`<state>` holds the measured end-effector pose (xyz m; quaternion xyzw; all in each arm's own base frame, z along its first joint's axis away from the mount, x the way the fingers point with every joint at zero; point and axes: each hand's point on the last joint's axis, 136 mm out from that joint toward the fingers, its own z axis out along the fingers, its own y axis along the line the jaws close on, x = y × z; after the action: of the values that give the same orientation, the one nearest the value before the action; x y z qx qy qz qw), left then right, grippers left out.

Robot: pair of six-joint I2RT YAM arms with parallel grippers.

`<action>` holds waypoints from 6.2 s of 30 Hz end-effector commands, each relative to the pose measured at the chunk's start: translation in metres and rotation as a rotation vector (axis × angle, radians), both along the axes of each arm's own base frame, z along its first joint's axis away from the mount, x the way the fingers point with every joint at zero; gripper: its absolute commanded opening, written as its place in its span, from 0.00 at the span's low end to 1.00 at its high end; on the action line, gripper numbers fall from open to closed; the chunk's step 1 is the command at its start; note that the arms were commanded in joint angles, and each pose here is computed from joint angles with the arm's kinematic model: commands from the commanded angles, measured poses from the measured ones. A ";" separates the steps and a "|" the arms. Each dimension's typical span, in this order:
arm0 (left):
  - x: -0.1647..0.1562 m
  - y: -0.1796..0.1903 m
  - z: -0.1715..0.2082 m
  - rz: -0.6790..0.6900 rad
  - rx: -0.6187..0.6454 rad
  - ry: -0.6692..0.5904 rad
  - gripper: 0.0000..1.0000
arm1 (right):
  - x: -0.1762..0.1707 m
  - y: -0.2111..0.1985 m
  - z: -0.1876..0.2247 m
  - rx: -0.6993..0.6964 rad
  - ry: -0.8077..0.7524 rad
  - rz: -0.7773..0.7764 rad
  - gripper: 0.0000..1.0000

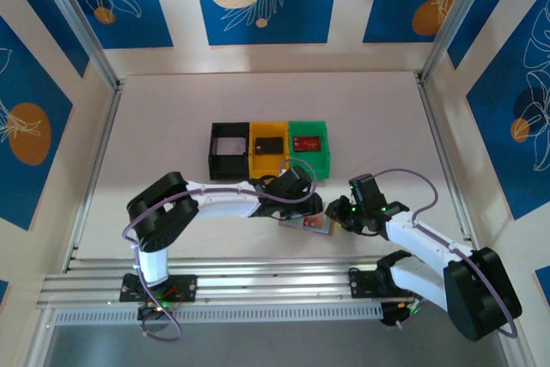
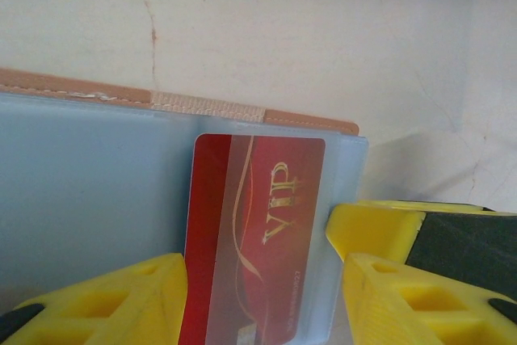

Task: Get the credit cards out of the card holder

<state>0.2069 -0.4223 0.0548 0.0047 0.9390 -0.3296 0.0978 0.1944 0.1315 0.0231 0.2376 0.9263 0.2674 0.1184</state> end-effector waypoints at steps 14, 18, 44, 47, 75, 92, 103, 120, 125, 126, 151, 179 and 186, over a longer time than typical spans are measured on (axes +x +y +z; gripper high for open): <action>-0.007 0.016 -0.026 0.000 0.105 0.011 0.54 | -0.005 0.001 -0.003 0.019 0.015 0.002 0.30; -0.006 0.013 -0.026 -0.001 0.094 0.011 0.44 | -0.005 0.001 -0.003 0.019 0.016 0.000 0.30; 0.006 0.015 -0.014 0.088 -0.036 -0.036 0.39 | -0.006 0.000 -0.006 0.018 0.019 -0.003 0.30; 0.006 0.015 -0.017 0.093 -0.040 -0.029 0.38 | -0.006 -0.001 -0.006 0.017 0.018 -0.004 0.30; 0.011 0.020 -0.014 0.158 -0.145 -0.035 0.21 | -0.006 0.000 -0.007 0.022 0.016 -0.001 0.30; 0.014 0.020 -0.006 0.171 -0.179 -0.045 0.06 | -0.006 0.000 -0.008 0.023 0.017 0.000 0.30; 0.013 0.024 -0.005 0.180 -0.194 -0.045 0.00 | -0.004 0.000 -0.005 0.021 0.013 0.002 0.30; 0.016 0.037 0.014 0.207 -0.223 -0.084 0.00 | -0.001 0.006 -0.010 0.035 0.027 0.021 0.29; 0.017 0.041 0.019 0.214 -0.232 -0.091 0.00 | 0.001 0.006 -0.011 0.033 0.022 0.022 0.27; 0.018 0.043 0.020 0.218 -0.232 -0.095 0.00 | 0.001 0.006 -0.011 0.032 0.022 0.022 0.27; -0.017 0.109 0.129 -0.126 -0.193 -0.313 0.00 | 0.013 0.046 0.096 0.241 -0.294 0.350 0.47; -0.089 0.133 0.142 -0.661 -0.125 -0.151 0.00 | -0.063 0.134 0.141 0.494 -0.652 0.926 0.46; -0.091 0.132 0.142 -0.674 -0.139 -0.145 0.00 | -0.084 0.147 0.146 0.526 -0.680 1.030 0.40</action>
<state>0.1188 -0.2898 0.1890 0.3190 0.8601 -0.3942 0.0557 0.1169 0.2741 0.1606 -0.2799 0.7590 0.5572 0.1873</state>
